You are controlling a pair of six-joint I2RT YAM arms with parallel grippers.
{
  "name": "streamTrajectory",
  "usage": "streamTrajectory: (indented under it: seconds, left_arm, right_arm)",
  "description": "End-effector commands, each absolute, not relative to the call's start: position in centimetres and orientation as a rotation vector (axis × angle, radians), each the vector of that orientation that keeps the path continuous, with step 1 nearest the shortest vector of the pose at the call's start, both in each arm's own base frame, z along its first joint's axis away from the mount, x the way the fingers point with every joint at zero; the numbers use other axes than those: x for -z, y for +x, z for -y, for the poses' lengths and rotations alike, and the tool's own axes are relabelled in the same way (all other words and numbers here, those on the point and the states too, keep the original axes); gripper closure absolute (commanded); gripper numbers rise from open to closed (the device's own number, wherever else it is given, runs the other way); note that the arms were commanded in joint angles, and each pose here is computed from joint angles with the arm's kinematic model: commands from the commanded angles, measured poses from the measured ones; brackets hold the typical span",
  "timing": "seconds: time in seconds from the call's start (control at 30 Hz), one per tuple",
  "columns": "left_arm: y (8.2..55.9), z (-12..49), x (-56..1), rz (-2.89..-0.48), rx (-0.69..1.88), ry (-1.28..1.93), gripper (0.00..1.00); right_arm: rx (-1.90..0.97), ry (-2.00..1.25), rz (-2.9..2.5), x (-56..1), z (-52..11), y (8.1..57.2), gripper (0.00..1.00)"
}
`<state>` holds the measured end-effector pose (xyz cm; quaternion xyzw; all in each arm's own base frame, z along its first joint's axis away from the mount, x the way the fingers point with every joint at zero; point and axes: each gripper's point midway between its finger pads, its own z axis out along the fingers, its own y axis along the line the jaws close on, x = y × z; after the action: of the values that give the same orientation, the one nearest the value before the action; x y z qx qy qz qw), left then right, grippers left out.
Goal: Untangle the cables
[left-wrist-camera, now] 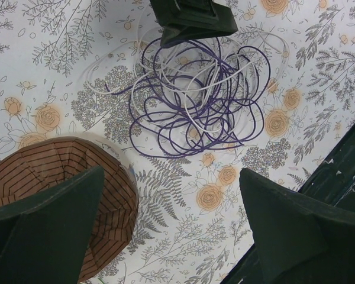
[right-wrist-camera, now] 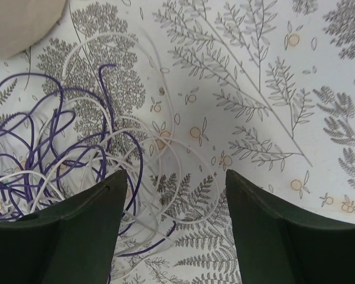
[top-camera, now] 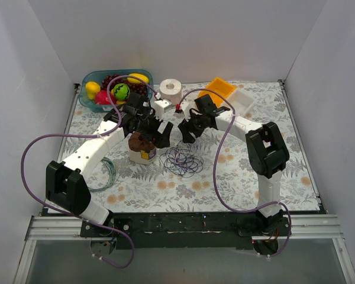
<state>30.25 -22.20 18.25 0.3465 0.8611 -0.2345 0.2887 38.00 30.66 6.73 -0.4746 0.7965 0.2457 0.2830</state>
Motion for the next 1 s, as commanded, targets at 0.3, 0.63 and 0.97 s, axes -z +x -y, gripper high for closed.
streamTrajectory:
  seconds: [0.3, 0.63, 0.97]
  left_arm:
    - [30.4, 21.9, -20.3, -2.233, 0.611, 0.921, 0.02]
    - [30.5, 22.0, -20.4, -2.230, 0.612, 0.923, 0.02]
    - [30.4, 21.9, -20.4, -2.231, 0.612, 0.924, 0.02]
  right_arm:
    - [-0.632, -1.261, -2.097, -9.9, -28.2, 37.6, 0.26]
    - [-0.649, -1.296, -2.088, -9.3, -27.7, 36.5, 0.26]
    - [-0.659, -1.319, -2.153, -6.9, -28.0, 37.1, 0.27]
